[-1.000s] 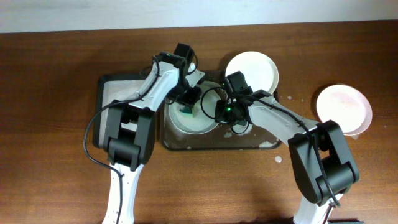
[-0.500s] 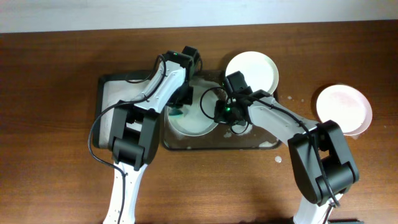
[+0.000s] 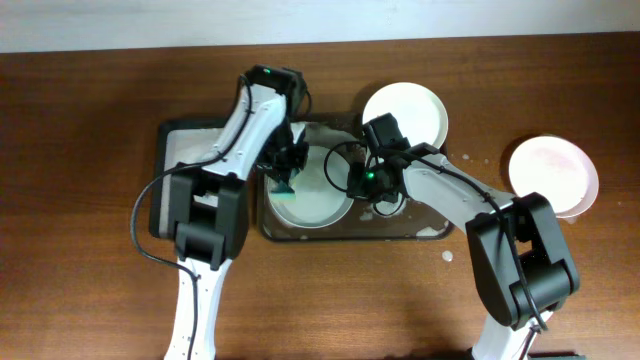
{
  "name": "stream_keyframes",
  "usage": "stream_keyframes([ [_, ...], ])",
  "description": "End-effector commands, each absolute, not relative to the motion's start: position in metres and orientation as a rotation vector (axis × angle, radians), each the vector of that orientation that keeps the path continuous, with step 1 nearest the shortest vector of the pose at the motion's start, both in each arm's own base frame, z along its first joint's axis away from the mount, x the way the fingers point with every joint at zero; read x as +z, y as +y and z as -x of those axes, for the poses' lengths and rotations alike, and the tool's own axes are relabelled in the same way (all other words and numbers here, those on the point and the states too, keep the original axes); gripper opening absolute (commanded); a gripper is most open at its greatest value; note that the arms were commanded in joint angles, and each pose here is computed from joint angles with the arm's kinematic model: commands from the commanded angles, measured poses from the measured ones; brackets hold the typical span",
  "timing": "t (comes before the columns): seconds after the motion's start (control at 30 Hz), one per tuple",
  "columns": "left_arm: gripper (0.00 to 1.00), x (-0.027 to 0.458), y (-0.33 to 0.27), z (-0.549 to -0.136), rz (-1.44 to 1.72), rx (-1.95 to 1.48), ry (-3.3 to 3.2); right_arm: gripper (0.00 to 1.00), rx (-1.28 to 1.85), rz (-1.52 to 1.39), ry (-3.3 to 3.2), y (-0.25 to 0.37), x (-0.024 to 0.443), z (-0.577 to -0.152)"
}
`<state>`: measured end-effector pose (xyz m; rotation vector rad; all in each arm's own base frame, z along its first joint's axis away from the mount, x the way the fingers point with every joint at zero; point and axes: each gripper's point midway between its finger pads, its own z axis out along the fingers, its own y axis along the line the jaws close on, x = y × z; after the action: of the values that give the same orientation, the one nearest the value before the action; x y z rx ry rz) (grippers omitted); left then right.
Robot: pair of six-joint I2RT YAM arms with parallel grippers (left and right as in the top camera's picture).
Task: Clean dirty plates on tray and stack at the side
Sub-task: 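Lift the sponge away with left gripper to the rack at left, then lift the white plate with right gripper and carry it right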
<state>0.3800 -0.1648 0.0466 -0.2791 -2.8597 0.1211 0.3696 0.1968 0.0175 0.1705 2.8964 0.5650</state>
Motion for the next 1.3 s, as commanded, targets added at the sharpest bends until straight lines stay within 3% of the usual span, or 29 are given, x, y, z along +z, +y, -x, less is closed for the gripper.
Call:
stream_keyframes([
  [0.0,0.0,0.11,-0.155,-0.412,0.249,0.348,-3.019,0.04,0.555,-0.102,2.839,0.192,0.043,-0.376],
  [0.13,0.0,0.152,-0.135,-0.436,0.199,0.414,-3.166,0.04,0.381,-0.141,2.761,0.159,0.079,-0.386],
  [0.4,0.01,0.157,-0.121,-0.451,0.154,0.431,-3.225,0.04,-0.125,-0.146,2.527,0.088,0.158,-0.38],
  [0.7,0.01,0.157,-0.123,-0.457,0.163,0.44,-3.249,0.04,-0.394,-0.057,2.475,0.07,0.172,-0.37],
  [0.93,0.02,0.158,-0.123,-0.459,0.165,0.443,-3.258,0.04,-0.765,0.017,2.227,0.073,0.216,-0.362],
  [1.03,0.02,0.158,-0.123,-0.46,0.166,0.444,-3.26,0.04,-0.697,0.078,2.262,0.092,0.209,-0.357],
  [1.23,0.02,0.158,-0.123,-0.459,0.166,0.443,-3.259,0.05,-0.279,-0.14,2.581,0.087,0.16,-0.347],
  [1.27,0.03,0.158,-0.123,-0.46,0.166,0.443,-3.26,0.13,-0.167,-0.175,2.646,0.086,0.153,-0.345],
])
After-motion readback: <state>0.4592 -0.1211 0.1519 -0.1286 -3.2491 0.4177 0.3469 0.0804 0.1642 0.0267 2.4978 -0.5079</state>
